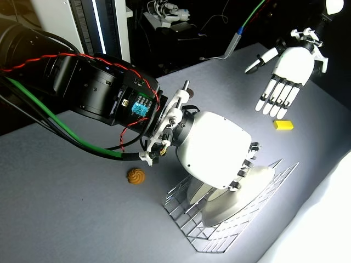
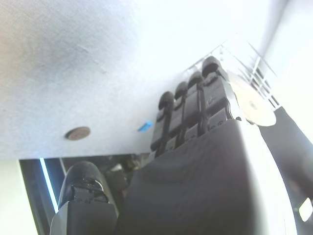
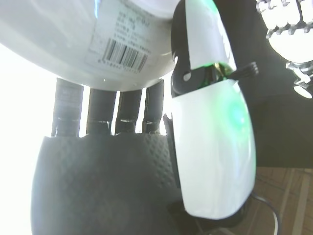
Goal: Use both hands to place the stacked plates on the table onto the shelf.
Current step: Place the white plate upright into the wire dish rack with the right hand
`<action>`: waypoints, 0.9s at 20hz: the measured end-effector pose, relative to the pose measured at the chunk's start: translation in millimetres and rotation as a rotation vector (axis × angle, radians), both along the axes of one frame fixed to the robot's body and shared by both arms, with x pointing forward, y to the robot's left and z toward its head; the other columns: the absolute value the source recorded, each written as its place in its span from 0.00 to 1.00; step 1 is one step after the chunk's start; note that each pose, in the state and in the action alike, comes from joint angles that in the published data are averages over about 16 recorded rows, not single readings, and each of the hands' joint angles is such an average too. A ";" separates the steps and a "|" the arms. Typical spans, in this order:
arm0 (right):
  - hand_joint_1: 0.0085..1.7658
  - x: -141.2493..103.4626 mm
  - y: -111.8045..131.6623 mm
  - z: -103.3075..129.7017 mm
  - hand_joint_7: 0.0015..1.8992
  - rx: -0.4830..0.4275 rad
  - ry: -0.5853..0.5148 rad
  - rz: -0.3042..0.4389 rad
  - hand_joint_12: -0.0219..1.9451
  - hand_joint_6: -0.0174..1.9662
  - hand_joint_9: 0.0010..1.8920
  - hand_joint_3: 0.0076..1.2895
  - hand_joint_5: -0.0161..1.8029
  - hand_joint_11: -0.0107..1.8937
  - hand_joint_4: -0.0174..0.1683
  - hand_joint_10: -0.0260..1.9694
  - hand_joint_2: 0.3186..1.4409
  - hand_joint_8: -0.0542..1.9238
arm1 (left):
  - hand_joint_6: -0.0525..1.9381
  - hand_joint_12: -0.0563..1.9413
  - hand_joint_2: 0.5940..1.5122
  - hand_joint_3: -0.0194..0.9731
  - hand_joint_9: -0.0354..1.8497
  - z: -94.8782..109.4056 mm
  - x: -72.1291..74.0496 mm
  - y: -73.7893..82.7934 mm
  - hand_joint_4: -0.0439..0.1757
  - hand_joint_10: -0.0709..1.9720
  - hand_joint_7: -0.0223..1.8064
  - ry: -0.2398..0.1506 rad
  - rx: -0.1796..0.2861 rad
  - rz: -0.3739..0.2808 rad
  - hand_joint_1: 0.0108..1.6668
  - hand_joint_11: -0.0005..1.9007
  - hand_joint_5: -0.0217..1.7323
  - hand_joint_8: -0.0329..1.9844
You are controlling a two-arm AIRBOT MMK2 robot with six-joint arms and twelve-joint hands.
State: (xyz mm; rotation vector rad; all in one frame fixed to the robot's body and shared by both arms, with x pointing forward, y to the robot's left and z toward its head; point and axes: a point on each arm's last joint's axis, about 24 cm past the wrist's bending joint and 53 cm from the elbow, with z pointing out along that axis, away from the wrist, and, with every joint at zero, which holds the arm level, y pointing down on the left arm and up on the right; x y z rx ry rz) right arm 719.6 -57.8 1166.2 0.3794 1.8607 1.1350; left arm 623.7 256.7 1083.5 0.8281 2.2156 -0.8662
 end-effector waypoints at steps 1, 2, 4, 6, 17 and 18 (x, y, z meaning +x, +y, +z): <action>0.70 0.2 -0.3 0.1 0.61 0.000 -0.001 -0.001 0.54 0.31 0.67 0.00 0.54 0.46 0.07 0.04 0.59 0.18 | 0.03 0.04 0.53 0.03 0.03 0.0 0.0 0.0 0.23 0.01 0.03 0.000 0.000 0.000 0.00 0.01 0.05 0.02; 0.70 0.4 -0.5 0.3 0.61 0.000 -0.002 -0.002 0.53 0.28 0.67 0.00 0.54 0.46 0.07 0.04 0.58 0.16 | 0.03 0.04 0.53 0.03 0.03 -0.1 -0.1 0.0 0.23 0.01 0.03 0.001 0.000 0.000 0.00 0.01 0.05 0.02; 0.69 0.8 -0.9 0.7 0.61 0.000 -0.004 -0.004 0.53 0.23 0.66 0.00 0.55 0.45 0.07 0.03 0.58 0.12 | 0.03 0.04 0.53 0.03 0.03 -0.2 -0.1 0.0 0.23 0.01 0.03 0.002 0.000 0.001 0.00 0.01 0.05 0.02; 0.68 1.3 -1.3 1.6 0.61 0.001 -0.008 -0.006 0.53 0.17 0.65 0.00 0.55 0.43 0.08 0.03 0.58 0.07 | 0.03 0.04 0.52 0.03 0.03 -0.3 -0.3 0.0 0.23 0.01 0.03 0.002 0.000 0.001 0.00 0.01 0.05 0.02; 0.65 4.5 -2.8 11.8 0.58 0.009 -0.031 -0.013 0.55 0.04 0.59 0.00 0.56 0.38 0.08 0.02 0.57 0.03 | 0.03 0.04 0.52 0.03 0.03 -0.7 -1.0 0.0 0.23 0.01 0.02 0.005 0.000 -0.001 0.00 0.01 0.05 0.02; 0.65 5.0 -3.2 13.5 0.58 0.010 -0.034 -0.014 0.54 0.04 0.59 0.00 0.55 0.37 0.08 0.02 0.56 0.03 | 0.03 0.04 0.52 0.03 0.03 -0.7 -1.2 -0.2 0.23 0.01 0.02 0.005 0.000 -0.002 0.00 0.01 0.04 0.02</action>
